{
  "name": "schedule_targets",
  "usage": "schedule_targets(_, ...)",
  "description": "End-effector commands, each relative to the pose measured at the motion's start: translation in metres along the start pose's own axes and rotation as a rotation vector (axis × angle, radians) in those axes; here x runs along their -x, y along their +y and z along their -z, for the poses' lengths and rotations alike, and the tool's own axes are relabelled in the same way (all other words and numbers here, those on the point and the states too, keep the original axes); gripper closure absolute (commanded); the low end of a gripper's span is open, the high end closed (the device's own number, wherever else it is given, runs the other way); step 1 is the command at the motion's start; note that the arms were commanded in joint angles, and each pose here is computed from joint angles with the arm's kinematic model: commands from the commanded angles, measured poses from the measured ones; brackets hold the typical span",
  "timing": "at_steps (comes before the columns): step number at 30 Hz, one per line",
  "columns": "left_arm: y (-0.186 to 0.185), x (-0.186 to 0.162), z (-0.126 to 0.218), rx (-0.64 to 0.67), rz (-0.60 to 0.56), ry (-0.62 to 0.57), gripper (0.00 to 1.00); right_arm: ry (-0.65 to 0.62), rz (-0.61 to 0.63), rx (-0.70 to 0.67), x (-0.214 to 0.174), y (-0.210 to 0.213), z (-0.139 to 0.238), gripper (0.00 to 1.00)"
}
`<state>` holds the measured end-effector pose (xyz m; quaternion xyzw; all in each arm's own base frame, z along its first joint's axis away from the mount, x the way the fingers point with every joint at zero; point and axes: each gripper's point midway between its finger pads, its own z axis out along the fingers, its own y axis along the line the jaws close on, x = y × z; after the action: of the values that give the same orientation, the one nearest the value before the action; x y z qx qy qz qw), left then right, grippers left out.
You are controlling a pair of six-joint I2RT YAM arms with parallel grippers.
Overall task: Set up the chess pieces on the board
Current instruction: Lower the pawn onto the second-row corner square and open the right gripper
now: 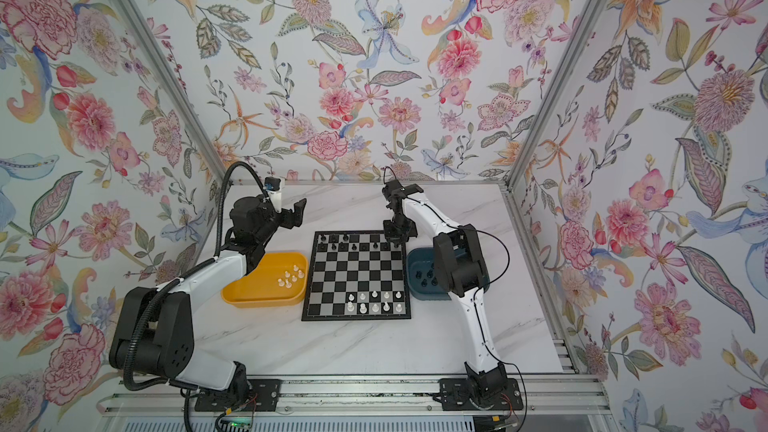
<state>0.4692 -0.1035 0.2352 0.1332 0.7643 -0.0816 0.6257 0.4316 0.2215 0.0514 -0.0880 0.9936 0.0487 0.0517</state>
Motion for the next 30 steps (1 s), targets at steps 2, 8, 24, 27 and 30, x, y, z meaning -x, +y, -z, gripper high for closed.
schedule_targets(2,-0.002,-0.002,-0.002,-0.011,0.009,0.003,0.11,0.072,0.008,-0.013,-0.014,-0.001,-0.020,0.84)
schedule_targets(8,-0.002,-0.003,-0.002,-0.011,0.009,0.005,0.11,0.070,0.007,-0.014,-0.014,0.000,-0.019,0.77)
schedule_targets(24,-0.005,0.004,0.001,-0.028,0.010,-0.009,0.11,-0.018,0.001,0.022,0.001,0.004,0.018,0.67)
schedule_targets(27,-0.006,0.007,0.003,-0.031,0.009,-0.014,0.11,-0.065,0.001,0.026,0.007,0.003,0.038,0.64)
schedule_targets(30,-0.006,0.012,0.007,-0.031,0.008,-0.020,0.11,-0.113,0.000,0.016,0.013,-0.002,0.057,0.63)
